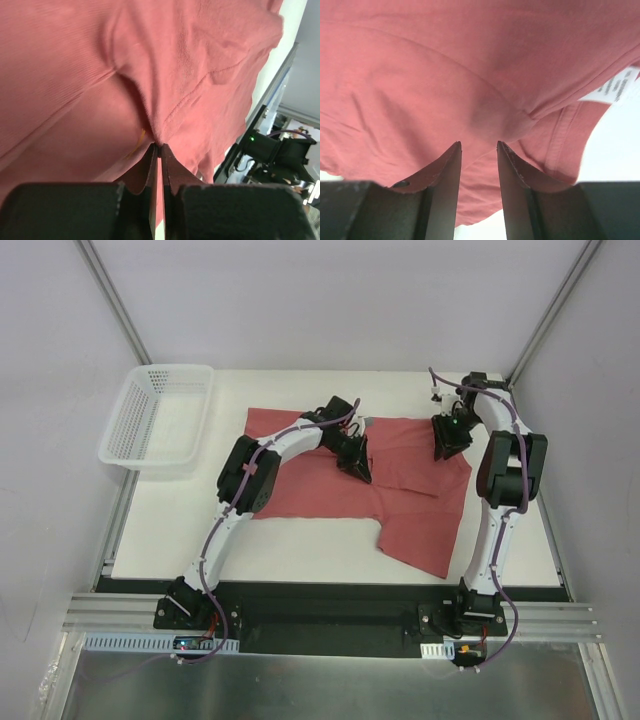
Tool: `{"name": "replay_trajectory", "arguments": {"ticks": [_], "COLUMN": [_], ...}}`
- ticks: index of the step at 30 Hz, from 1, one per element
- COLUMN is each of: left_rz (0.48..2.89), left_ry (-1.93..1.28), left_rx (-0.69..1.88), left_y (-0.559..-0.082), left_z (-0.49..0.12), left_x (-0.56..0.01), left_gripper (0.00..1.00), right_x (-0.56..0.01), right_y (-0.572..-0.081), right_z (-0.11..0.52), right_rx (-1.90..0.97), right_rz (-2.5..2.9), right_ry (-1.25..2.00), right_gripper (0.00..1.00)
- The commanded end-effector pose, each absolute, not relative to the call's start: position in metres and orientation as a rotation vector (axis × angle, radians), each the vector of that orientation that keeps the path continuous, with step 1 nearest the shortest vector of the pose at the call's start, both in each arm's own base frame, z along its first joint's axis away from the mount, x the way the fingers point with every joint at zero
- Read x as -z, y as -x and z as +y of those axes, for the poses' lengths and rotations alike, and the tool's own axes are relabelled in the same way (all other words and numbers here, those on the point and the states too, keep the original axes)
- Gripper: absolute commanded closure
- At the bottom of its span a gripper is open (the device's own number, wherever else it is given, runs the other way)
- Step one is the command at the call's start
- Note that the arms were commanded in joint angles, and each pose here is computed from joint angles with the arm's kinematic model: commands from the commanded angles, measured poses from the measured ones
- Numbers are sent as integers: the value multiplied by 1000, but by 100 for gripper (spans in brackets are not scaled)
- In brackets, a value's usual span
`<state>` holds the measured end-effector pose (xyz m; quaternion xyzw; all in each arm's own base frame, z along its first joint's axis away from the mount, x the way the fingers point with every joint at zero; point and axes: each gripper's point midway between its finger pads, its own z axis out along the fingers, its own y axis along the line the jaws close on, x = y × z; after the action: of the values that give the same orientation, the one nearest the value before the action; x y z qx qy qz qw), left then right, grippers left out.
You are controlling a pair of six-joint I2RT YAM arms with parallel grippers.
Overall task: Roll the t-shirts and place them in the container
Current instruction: Fold the T-shirt at the center of the board.
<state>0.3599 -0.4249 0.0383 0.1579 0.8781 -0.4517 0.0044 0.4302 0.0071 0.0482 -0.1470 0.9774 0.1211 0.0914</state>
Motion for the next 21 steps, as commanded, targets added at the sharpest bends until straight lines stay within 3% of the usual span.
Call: {"name": "replay_trajectory", "arguments": {"ticks": [1, 6, 7, 8, 11, 14, 16, 20, 21], "left_rz": [2663, 2655, 2656, 2659, 2655, 2627, 2613, 2557, 2546], "left_ry": [-511, -513, -514, -516, -523, -555, -550, -591, -605], "left_rx": [1517, 1499, 1497, 1501, 1495, 1450, 1414, 1276, 1261], "left_y": [-356, -358, -359, -358, -358, -359, -359, -357, -354], "left_z": [-416, -411, -411, -410, -401, -378, -357, -314, -307], "left_x": [-98, -101, -101, -101, -109, -124, -135, -161, -166], "left_gripper": [100, 100, 96, 84, 79, 61, 56, 48, 46], "right_x": [-50, -47, -47, -48, -72, -110, -132, -165, -163], "right_y": [-429, -426, -426, -426, -426, -413, -403, -346, -312], "right_z": [7, 8, 7, 6, 6, 8, 9, 13, 17], "right_rx": [-325, -318, -311, -306, -302, -327, -321, -198, -194], "right_rz": [2913, 2921, 2922, 2920, 2871, 2757, 2628, 2350, 2307], "right_ry": [484, 503, 505, 510, 530, 609, 746, 1038, 1092], "right_gripper": [62, 62, 62, 62, 63, 61, 59, 48, 45]}}
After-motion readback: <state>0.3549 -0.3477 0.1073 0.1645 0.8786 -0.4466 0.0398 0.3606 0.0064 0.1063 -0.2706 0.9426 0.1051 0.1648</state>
